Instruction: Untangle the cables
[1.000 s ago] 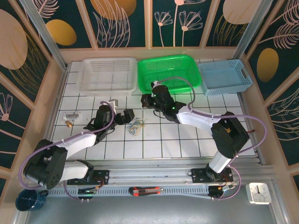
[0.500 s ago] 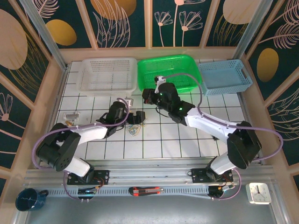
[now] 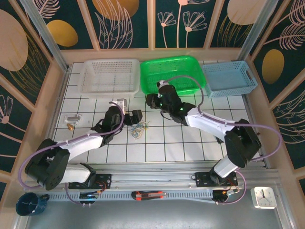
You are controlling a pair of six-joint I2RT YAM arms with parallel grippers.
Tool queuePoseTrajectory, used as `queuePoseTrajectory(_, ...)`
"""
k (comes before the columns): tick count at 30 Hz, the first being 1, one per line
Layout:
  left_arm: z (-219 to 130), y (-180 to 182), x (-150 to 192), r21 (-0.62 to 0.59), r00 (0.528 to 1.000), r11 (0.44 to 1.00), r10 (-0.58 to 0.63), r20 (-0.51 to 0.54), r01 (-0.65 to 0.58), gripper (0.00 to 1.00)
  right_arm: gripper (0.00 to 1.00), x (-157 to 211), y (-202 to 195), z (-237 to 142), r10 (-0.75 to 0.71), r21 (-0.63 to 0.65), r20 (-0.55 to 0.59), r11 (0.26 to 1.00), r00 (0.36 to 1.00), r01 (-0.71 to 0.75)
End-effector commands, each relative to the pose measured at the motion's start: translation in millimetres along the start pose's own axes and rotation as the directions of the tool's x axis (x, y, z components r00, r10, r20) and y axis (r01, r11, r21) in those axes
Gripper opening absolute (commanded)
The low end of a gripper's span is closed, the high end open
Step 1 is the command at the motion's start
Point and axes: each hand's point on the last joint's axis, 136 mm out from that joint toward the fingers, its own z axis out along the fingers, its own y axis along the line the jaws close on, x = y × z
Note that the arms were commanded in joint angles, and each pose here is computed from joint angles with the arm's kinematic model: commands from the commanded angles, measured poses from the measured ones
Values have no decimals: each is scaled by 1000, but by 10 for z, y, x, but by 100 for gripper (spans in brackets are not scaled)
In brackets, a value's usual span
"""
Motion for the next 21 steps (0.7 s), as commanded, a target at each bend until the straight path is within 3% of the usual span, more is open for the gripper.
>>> queuePoseTrajectory(1,57,97,-19,-56,997,996,-67,-50,64,88,43,176,-248,76,9,67,-39,998,999,-7)
queuePoseTrajectory(3,146,54,37,-37,992,998,-59,-116,55,83,51,213,-344,84,23,86,-45,996,999,-19)
queuePoseTrajectory(7,386,51,212,-47,968,999,-10,-249,-2,77,54,266,-545,53,53,113,-54,993,997,-47)
queuePoseTrajectory(21,844,286,254,-184,936,960,145,-321,-211,61,55,401,-816,-121,102,137,-46,986,994,-95)
